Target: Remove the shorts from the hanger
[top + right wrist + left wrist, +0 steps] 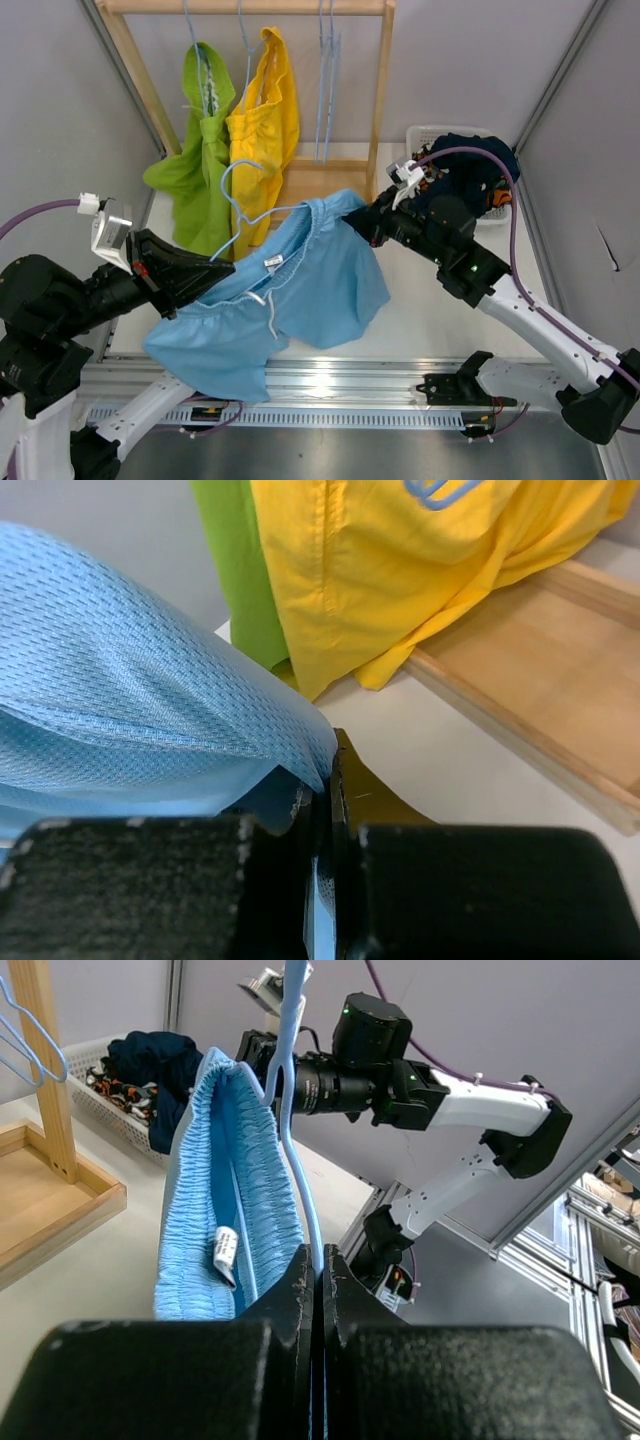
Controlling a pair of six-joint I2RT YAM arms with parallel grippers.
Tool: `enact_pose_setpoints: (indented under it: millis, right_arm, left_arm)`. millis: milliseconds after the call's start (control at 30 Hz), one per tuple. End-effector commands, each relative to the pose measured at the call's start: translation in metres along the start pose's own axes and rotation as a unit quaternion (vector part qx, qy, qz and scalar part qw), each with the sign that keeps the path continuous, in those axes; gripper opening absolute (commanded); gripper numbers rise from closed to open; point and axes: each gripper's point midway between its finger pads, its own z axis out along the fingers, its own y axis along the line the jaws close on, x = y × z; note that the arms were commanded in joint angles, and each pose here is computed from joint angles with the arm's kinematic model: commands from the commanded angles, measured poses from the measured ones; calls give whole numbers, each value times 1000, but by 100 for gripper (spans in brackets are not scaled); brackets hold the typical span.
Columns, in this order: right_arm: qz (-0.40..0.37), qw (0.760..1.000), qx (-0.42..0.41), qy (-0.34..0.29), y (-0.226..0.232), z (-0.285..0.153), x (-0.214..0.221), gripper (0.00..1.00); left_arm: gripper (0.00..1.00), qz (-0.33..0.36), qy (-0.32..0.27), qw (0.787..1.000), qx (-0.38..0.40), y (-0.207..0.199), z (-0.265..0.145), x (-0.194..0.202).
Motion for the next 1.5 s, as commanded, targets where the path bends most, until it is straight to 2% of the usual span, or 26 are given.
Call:
enact_pose_setpoints:
  millis: [0,67,100,167,200,400,533,567,633,667,733,767,800,833,867,900,933,967,1033,1233,1333,1400,1467]
  right_arm:
    - [-29,995,35,-85,-8,-18,-51,0]
    - [-25,989,92,-111,-33,-30,-66,0]
    - [-18,983,135,-125,-60,-43,-76,0]
    - [1,974,169,-150,-85,-66,-92,0]
    - [24,961,213,-176,-120,-89,-105,0]
    - [77,946,245,-197,-171,-135,-106,0]
    - [88,953,227,-183,-159,-128,-85,0]
    - [84,963,189,-171,-132,-114,-78,0]
    - [75,973,158,-148,-110,-101,-59,0]
    - [52,986,101,-121,-73,-84,-45,0]
    - [32,993,73,-92,-44,-74,-28,0]
    - [15,996,63,-69,-33,-69,-15,0]
    - [9,999,21,-39,-1,-63,2,0]
    - [1,1000,14,-27,9,-62,8,0]
    - [-5,999,31,-34,11,-63,2,0]
    - [-16,999,25,-24,22,-65,6,0]
    - [-18,999,35,-32,22,-68,0,0]
    - [-21,998,47,-44,21,-72,-13,0]
    - [-33,996,60,-64,18,-83,-31,0]
    - [-62,980,145,-124,-4,-111,-95,0]
    - [-66,974,166,-140,-12,-114,-110,0]
    - [-76,964,201,-157,-27,-115,-123,0]
    - [-91,944,253,-193,-47,-125,-156,0]
  left_arm:
    - [0,28,-32,999,6,-7,-4,-15]
    - [0,34,-26,999,-3,-3,-7,-9]
    - [0,31,-19,999,-13,3,-6,-3]
    - [0,37,-12,999,-23,7,-11,5]
    - [0,33,-3,999,-37,14,-10,11]
    - [0,36,-2,998,-46,16,-14,12]
    - [0,34,-2,998,-51,21,-7,9]
    - [0,29,2,998,-56,26,-2,9]
    - [0,27,-7,997,-68,34,5,4]
    - [0,26,-12,996,-80,40,8,1]
    - [0,27,-18,993,-114,58,19,-8]
    - [0,33,-29,987,-155,73,20,-17]
    - [0,35,-11,980,-196,95,28,-18]
    - [0,34,3,969,-243,117,30,-17]
    - [0,43,0,939,-341,150,17,-27]
    - [0,49,41,917,-393,166,6,-19]
    - [0,48,91,892,-441,196,14,-5]
    - [0,56,101,865,-488,210,3,-8]
    - [0,54,136,849,-509,222,2,6]
    - [0,44,141,853,-500,230,14,22]
    - [0,41,141,857,-494,235,25,22]
    - [0,41,137,857,-495,240,33,20]
    - [0,43,127,862,-490,240,40,10]
